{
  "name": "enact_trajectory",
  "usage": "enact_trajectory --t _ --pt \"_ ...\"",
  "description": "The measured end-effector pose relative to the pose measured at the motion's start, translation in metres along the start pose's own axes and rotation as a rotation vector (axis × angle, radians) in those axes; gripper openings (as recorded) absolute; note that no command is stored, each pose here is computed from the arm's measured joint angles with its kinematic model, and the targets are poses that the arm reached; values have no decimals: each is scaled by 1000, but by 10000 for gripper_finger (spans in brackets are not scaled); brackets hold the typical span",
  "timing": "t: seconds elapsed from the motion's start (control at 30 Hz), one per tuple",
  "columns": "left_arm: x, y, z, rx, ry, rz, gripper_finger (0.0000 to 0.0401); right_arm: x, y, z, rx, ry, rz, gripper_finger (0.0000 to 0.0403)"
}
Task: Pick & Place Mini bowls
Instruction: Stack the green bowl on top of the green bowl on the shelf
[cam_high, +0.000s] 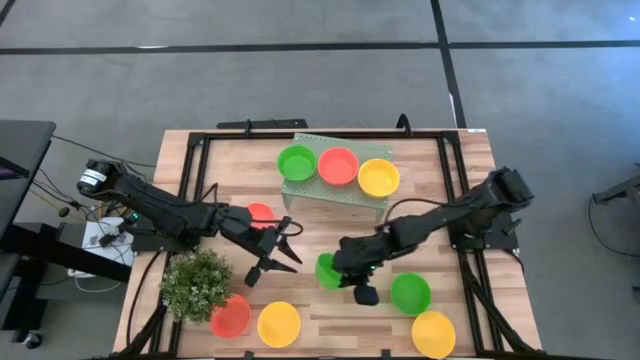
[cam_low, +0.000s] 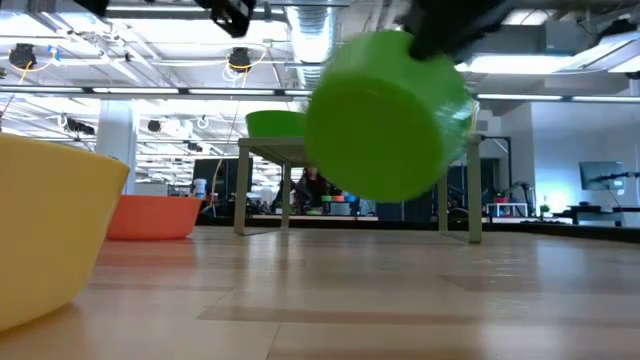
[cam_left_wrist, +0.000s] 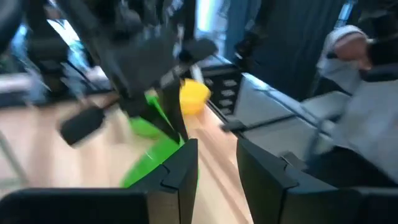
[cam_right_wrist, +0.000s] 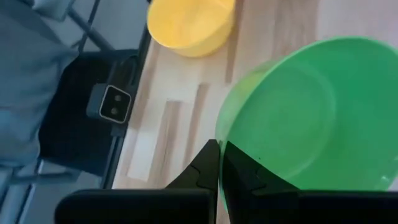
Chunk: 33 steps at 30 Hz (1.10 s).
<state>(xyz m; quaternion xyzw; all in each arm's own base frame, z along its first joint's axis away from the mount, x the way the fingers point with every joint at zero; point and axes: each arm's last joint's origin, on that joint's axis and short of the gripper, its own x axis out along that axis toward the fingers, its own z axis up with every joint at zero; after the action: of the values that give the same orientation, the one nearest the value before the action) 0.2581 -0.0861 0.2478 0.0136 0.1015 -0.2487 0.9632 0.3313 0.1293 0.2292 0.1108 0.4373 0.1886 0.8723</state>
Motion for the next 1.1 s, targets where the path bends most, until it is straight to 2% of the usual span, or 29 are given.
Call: enact_trajectory --t 0.13,0.27,0.33,0.6,0.97,1.1 --pt "7 10 -12 -55 53 -53 112 0 0 28 -88 71 -1 3" --pt "17 12 -26 -58 110 -59 112 -1 -3 54 -141 123 -25 3" --pt "19 12 -29 -41 124 -62 112 1 -5 64 -150 132 -2 3" --pt "21 12 -32 -10 139 -66 112 17 -15 79 -160 205 64 3" --pt "22 10 -36 -17 174 -77 111 -2 -20 95 -196 165 63 3" --pt "21 10 -36 31 177 -82 89 -2 -22 95 -226 166 62 4"
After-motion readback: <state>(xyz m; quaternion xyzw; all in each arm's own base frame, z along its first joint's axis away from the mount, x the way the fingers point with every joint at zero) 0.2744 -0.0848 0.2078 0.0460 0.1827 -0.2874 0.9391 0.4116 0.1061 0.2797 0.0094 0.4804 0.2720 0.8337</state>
